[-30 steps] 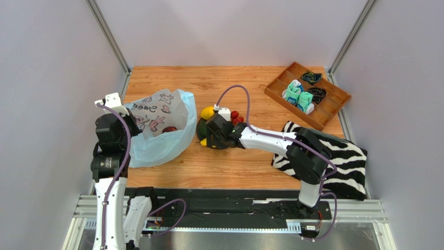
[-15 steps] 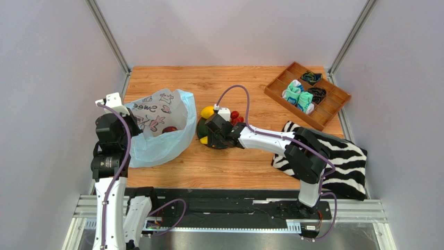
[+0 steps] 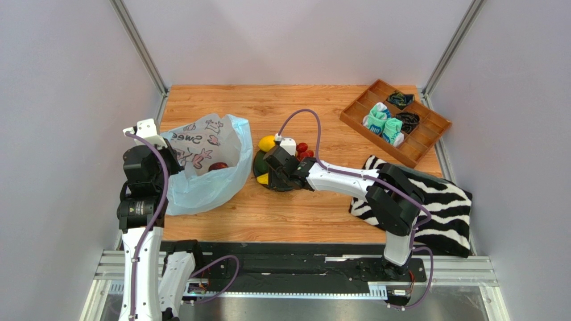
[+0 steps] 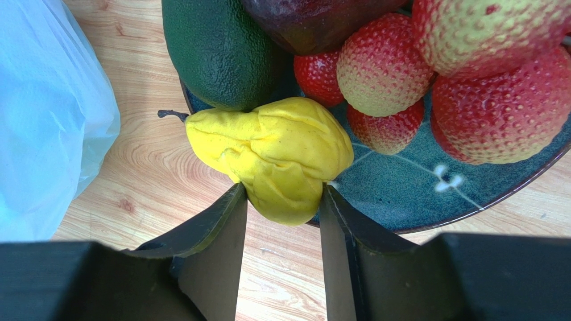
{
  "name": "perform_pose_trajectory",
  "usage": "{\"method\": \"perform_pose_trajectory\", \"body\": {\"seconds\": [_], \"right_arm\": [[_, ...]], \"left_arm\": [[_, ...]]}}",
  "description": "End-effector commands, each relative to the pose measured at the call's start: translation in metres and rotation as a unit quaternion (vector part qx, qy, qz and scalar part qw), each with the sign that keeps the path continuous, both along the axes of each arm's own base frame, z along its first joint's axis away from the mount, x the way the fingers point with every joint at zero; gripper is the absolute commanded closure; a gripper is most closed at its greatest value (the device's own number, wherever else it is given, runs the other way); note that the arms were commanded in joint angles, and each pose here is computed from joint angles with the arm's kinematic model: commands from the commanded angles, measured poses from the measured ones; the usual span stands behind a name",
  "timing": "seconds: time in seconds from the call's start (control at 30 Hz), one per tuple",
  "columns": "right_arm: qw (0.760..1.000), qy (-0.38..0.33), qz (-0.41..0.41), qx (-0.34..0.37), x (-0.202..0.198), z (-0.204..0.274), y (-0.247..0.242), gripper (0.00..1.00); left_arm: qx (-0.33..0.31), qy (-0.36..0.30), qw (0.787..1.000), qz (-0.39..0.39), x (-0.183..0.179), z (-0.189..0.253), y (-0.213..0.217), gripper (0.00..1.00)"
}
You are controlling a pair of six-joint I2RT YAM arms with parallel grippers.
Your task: Place the fruits into the plastic bag
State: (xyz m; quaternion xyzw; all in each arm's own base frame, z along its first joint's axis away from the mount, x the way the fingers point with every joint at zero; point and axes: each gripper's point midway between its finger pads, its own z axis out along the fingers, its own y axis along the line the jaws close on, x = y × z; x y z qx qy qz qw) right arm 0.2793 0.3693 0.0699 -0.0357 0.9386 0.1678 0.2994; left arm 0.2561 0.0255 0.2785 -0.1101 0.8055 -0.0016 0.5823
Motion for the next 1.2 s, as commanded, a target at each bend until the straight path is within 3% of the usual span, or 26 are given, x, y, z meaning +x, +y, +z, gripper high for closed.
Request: {"method": "perform_pose_trajectory", "body": {"seconds": [0.0,0.83,1.17], "right_arm": [[1.0,-0.027,-0.001,0.016,0.011,0.017,0.006,0.76],[0.992,-0.11,0.044,0.046,-0.007,0.086,-0.014,0.94],[0.956,-0.267,0.023,0.123,0.003,0.217,-0.041,1.0]], "left_arm": [[0.001,-0.009,1.0,-0.005,0.003,0.003,-0.001,1.0],[0.0,-0.008,1.0,-0.008,0.003,0.002,-0.002,1.0],[-0.001,-0.009,1.0,-0.009,0.003,0.003,-0.003,1.0]]}}
